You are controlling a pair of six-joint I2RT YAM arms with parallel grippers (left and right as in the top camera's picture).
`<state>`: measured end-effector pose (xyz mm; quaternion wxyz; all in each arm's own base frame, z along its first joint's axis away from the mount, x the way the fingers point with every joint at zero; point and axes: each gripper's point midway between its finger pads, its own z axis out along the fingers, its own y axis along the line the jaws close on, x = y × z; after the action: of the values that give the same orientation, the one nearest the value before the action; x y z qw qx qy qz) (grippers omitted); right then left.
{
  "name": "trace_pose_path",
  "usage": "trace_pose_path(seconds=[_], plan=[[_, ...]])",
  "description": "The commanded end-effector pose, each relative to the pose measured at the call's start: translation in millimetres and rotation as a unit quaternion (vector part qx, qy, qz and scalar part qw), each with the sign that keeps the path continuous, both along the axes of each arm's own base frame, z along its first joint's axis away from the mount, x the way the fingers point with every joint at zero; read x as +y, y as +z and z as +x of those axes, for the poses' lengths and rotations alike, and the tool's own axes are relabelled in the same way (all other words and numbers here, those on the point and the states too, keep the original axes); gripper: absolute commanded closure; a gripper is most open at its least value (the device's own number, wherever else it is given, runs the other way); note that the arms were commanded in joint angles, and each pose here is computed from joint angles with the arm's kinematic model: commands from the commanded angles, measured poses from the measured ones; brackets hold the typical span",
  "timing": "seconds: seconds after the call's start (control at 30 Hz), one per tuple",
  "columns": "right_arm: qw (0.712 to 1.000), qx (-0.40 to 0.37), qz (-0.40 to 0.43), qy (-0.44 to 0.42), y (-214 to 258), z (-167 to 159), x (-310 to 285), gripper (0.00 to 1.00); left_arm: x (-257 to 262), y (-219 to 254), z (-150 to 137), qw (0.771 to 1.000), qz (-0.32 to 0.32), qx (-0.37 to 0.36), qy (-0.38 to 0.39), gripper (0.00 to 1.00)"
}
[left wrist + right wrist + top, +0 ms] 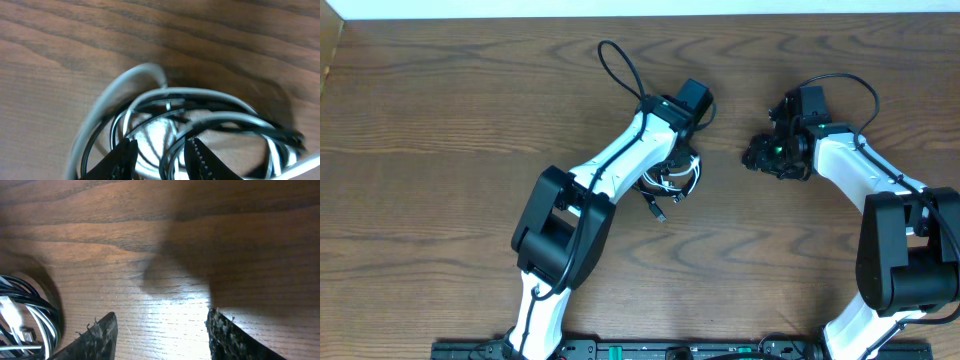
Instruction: Untangle cables
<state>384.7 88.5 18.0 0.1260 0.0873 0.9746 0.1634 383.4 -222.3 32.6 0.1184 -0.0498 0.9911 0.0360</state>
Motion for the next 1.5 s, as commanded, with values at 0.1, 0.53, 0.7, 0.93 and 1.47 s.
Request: trace_pose_path(seconds=[0.1,0.53,0.7,0.93,1.47], plan=[[1.000,0.006,-0.004,0.002,-5,-3,2,0.47,-3,-21,-5,0.999,0.006,0.024,-0.028,0.63],[1.000,0.007,-0.004,0.002,-5,-3,2,0.49,-3,-24,-10,0.999,0.008,0.032,-0.031,0.63],[1.000,0.007,-0.004,0.002,-5,-3,2,0.50,-10,-26,-20,0.993,-0.002,0.064,-0.103,0.78],[1.000,0.008,0.007,0.006,-4,-4,6,0.49,-20,-27,-26,0.987,-0.026,0.078,-0.136,0.69],[0.997,-0.001,0.054,0.063,2,-9,29,0.51,-23,-50,-36,0.983,-0.049,0.085,-0.155,0.92]])
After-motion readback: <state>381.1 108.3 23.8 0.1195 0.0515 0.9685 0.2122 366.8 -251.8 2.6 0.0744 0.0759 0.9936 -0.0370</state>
